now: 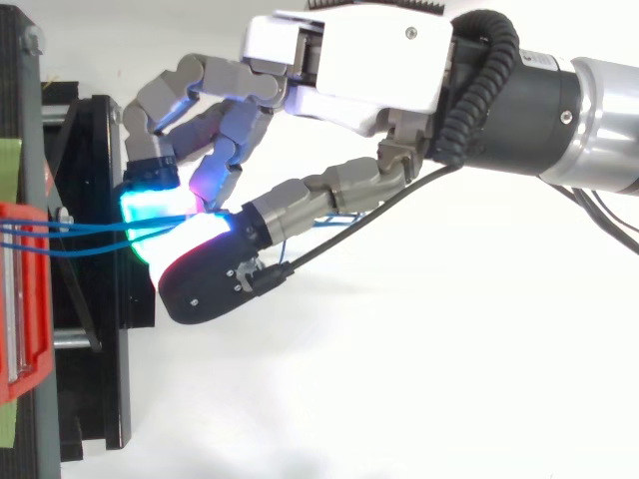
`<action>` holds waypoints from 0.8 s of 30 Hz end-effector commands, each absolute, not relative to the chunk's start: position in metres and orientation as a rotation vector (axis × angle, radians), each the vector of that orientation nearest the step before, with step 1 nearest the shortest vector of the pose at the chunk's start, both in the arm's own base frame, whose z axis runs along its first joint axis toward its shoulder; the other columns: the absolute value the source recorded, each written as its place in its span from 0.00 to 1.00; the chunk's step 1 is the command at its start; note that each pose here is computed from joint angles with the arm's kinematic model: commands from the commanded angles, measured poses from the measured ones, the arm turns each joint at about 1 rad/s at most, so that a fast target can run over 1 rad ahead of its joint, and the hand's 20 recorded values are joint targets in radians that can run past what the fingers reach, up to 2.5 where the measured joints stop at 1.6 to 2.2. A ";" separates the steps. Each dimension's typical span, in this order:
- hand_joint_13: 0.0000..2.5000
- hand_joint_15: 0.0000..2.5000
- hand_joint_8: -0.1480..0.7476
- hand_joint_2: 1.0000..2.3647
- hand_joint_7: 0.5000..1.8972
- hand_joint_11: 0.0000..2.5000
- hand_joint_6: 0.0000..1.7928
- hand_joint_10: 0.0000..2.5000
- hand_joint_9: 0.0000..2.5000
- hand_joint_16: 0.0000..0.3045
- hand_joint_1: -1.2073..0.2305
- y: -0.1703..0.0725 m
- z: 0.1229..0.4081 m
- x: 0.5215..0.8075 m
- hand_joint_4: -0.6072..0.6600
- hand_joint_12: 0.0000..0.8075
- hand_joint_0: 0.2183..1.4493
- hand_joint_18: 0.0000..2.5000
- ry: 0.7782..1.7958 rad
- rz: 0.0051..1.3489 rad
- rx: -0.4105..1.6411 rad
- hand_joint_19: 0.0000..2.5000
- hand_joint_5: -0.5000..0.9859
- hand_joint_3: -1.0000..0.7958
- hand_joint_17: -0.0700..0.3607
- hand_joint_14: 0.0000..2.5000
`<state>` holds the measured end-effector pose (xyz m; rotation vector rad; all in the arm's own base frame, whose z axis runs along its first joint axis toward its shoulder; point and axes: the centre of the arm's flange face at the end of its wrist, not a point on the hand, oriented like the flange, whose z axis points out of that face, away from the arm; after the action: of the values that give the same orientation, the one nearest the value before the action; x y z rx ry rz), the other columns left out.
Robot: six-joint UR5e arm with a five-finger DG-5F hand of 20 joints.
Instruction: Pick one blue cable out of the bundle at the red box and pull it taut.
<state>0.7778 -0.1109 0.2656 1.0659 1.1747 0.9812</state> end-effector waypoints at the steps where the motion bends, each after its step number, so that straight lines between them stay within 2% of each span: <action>1: 0.24 0.13 0.57 0.00 0.42 0.47 0.50 0.01 0.47 0.18 0.39 -0.111 0.265 0.778 0.60 0.54 0.28 0.19 1.175 0.981 1.066 0.13 0.26 0.33 0.45 0.01; 4: 0.23 0.13 0.58 0.00 0.40 0.47 0.50 0.01 0.47 0.19 0.43 -0.111 0.265 0.778 0.60 0.56 0.25 0.18 1.175 0.981 1.066 0.14 0.26 0.30 0.46 0.01; 7: 0.23 0.13 0.57 0.00 0.41 0.46 0.49 0.01 0.47 0.18 0.46 -0.111 0.265 0.778 0.59 0.54 0.27 0.18 1.175 0.981 1.066 0.14 0.26 0.32 0.45 0.01; 9: 0.24 0.13 0.62 0.01 0.38 0.46 0.49 0.00 0.48 0.21 0.43 -0.111 0.265 0.778 0.57 0.59 0.29 0.20 1.175 0.981 1.066 0.13 0.27 0.41 0.49 0.00; 14: 0.27 0.13 0.67 0.00 0.41 0.46 0.50 0.00 0.49 0.23 0.37 -0.111 0.265 0.778 0.59 0.65 0.28 0.23 1.175 0.981 1.066 0.12 0.27 0.49 0.54 0.00; 21: 0.27 0.14 0.63 0.01 0.43 0.48 0.51 0.00 0.46 0.21 0.26 -0.111 0.265 0.778 0.56 0.60 0.32 0.23 1.175 0.981 1.066 0.11 0.26 0.53 0.49 0.01; 24: 0.27 0.14 0.62 0.01 0.45 0.48 0.52 0.00 0.45 0.20 0.24 -0.111 0.265 0.778 0.55 0.59 0.33 0.23 1.175 0.981 1.066 0.11 0.26 0.53 0.48 0.01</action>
<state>0.7778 -0.1108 0.2655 1.0660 1.1749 0.9812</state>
